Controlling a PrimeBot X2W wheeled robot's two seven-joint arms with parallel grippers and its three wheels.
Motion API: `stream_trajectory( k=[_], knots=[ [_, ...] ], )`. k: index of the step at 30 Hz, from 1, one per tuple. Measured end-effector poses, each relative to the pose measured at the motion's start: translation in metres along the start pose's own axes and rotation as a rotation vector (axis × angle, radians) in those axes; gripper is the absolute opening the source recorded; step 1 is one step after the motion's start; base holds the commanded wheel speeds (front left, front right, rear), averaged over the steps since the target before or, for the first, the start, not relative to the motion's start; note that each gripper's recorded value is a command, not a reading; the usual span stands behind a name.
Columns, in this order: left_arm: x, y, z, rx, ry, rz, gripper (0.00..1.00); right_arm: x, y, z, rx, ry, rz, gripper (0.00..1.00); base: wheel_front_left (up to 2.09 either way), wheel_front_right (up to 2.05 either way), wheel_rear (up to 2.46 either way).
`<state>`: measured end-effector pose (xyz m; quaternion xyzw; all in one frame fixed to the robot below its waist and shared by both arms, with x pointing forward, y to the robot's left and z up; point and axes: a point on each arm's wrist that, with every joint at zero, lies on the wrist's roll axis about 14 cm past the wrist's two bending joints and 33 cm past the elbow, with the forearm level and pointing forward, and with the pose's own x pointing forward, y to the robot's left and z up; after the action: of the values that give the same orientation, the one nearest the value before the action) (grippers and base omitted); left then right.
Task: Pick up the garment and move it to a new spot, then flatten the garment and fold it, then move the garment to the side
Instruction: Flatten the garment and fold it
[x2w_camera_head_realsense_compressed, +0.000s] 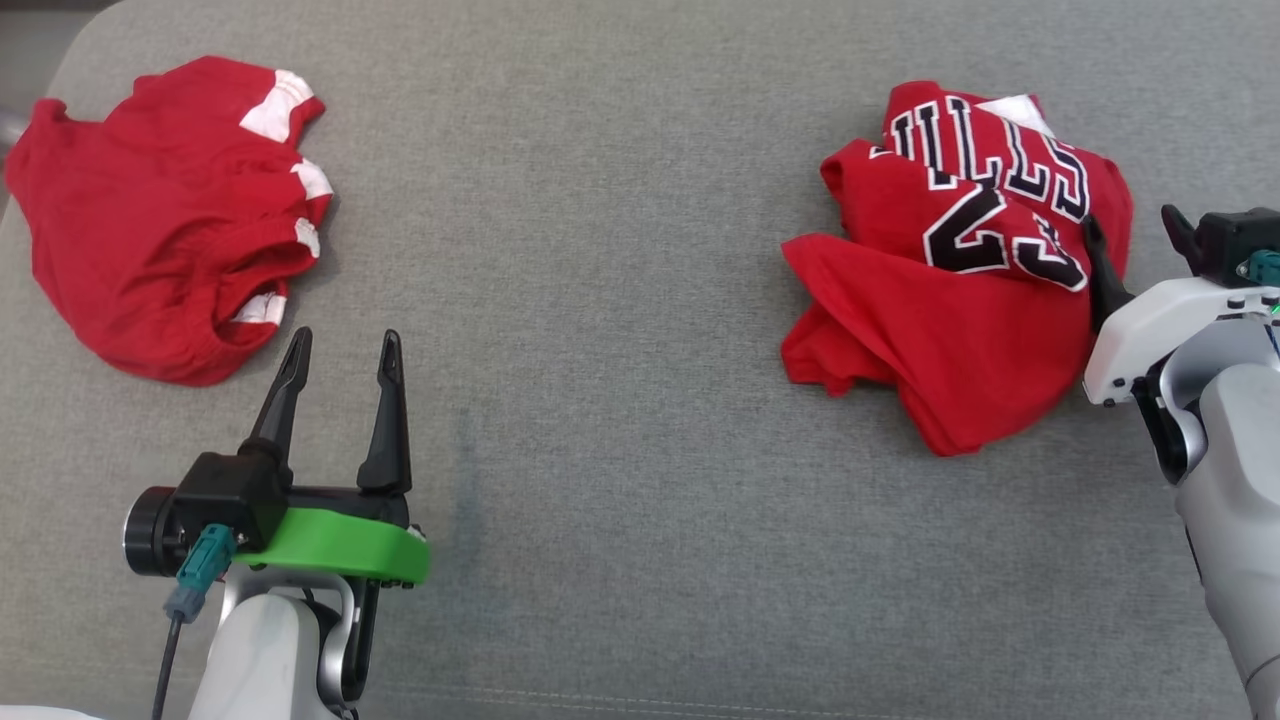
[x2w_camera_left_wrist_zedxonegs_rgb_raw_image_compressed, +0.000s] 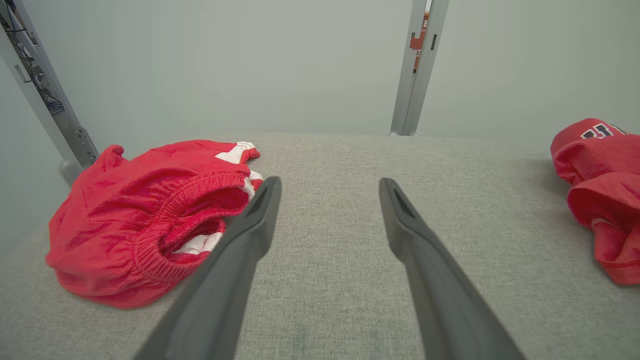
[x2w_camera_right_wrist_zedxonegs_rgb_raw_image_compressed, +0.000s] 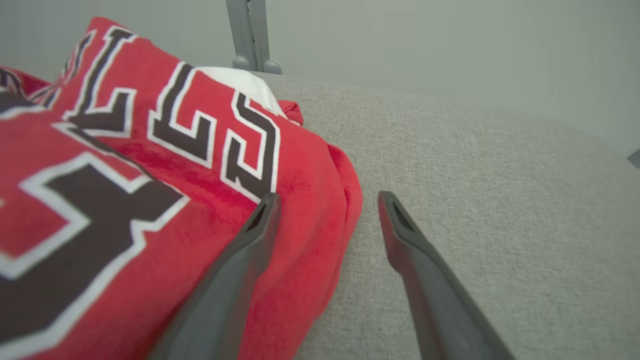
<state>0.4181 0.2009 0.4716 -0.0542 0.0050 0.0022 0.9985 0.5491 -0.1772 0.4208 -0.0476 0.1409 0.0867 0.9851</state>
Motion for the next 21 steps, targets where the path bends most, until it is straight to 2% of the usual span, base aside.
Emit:
stream_trajectory(
  k=[5,6,7,8,15,21],
  knots=[
    [-0.003,0.010,-0.006,0.004,0.021,0.026,1.00,0.005,0.011,-0.034,0.045,0.087,0.011,1.00,0.00,0.00,0.00],
    [-0.004,0.012,-0.007,0.006,0.022,0.032,1.00,0.004,0.016,-0.044,0.065,0.118,0.014,0.65,0.00,0.00,0.00],
    [-0.004,0.012,-0.007,0.006,0.022,0.034,1.00,0.005,0.018,-0.045,0.072,0.121,0.018,0.15,0.00,0.00,0.00],
    [-0.004,0.012,-0.006,0.006,0.021,0.036,1.00,0.005,0.019,-0.045,0.075,0.120,0.019,0.00,0.00,0.00,0.00],
    [-0.005,0.011,0.001,0.005,0.002,0.033,1.00,0.003,0.021,-0.019,0.054,0.025,0.032,0.00,0.00,0.00,0.00],
    [-0.010,0.008,0.010,-0.004,-0.022,0.026,1.00,-0.001,0.048,0.046,-0.016,-0.165,0.117,0.00,0.00,0.00,0.00]
  ],
)
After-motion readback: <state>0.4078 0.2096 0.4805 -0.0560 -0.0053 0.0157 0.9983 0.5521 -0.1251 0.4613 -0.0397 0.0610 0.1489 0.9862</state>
